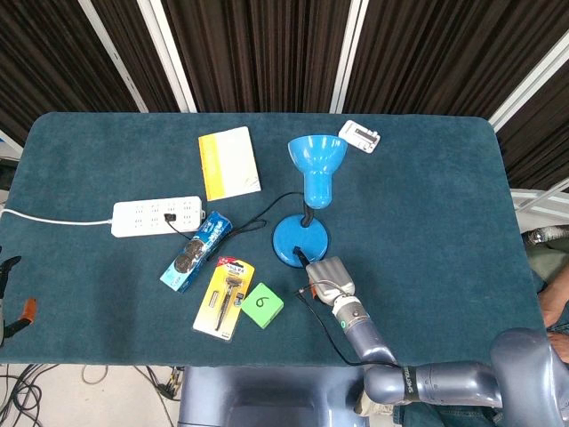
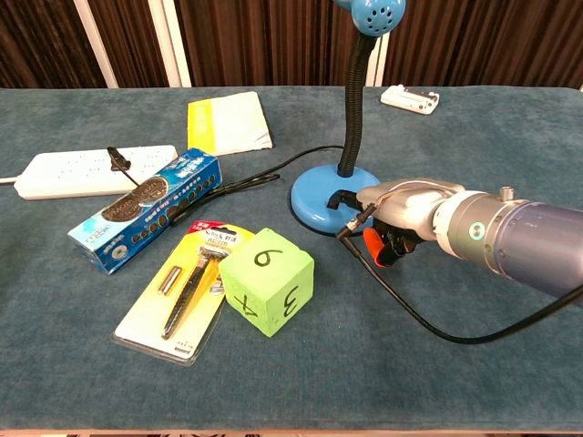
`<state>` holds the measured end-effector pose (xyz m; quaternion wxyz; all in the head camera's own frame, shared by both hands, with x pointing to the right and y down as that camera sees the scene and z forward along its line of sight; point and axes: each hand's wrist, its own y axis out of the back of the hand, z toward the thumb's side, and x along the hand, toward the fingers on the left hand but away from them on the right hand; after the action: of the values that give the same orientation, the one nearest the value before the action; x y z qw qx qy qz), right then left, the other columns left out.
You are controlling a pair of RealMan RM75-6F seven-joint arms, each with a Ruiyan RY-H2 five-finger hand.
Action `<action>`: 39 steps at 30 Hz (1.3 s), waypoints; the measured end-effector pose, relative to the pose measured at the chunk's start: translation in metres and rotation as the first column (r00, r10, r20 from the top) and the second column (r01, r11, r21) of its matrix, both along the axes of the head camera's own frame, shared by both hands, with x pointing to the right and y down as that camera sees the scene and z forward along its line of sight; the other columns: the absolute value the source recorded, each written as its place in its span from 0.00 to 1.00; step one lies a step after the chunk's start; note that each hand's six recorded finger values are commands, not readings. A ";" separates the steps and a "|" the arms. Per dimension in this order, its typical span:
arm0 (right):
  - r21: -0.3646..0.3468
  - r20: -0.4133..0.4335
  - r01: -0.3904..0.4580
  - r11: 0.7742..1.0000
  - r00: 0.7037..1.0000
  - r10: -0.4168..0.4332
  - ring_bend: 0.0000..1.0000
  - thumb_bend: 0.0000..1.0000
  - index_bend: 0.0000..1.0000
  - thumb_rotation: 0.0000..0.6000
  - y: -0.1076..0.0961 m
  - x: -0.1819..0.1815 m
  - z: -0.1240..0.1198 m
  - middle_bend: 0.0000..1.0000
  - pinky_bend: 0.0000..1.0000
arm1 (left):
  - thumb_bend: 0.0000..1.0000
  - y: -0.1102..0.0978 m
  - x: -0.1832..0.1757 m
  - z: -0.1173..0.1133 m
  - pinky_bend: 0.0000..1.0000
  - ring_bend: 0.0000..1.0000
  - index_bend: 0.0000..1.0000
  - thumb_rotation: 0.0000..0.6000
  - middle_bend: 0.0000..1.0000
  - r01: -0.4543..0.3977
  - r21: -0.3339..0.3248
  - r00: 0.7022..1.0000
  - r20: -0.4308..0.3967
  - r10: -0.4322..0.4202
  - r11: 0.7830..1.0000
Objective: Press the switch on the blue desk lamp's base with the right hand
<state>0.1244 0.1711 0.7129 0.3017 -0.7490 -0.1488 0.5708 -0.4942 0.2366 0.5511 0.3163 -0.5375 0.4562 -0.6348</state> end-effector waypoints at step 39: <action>0.119 -0.005 -0.182 0.976 0.983 0.184 0.13 0.28 0.00 1.00 -0.021 0.106 -0.108 0.05 0.93 | 0.38 0.000 0.002 -0.003 0.00 0.00 0.16 1.00 0.00 -0.012 0.024 1.000 0.010 0.011 1.000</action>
<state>0.2301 0.1506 0.6051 0.2929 -0.7083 -0.2481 0.5925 -0.4920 0.2365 0.5479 0.3285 -0.5331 0.4590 -0.6302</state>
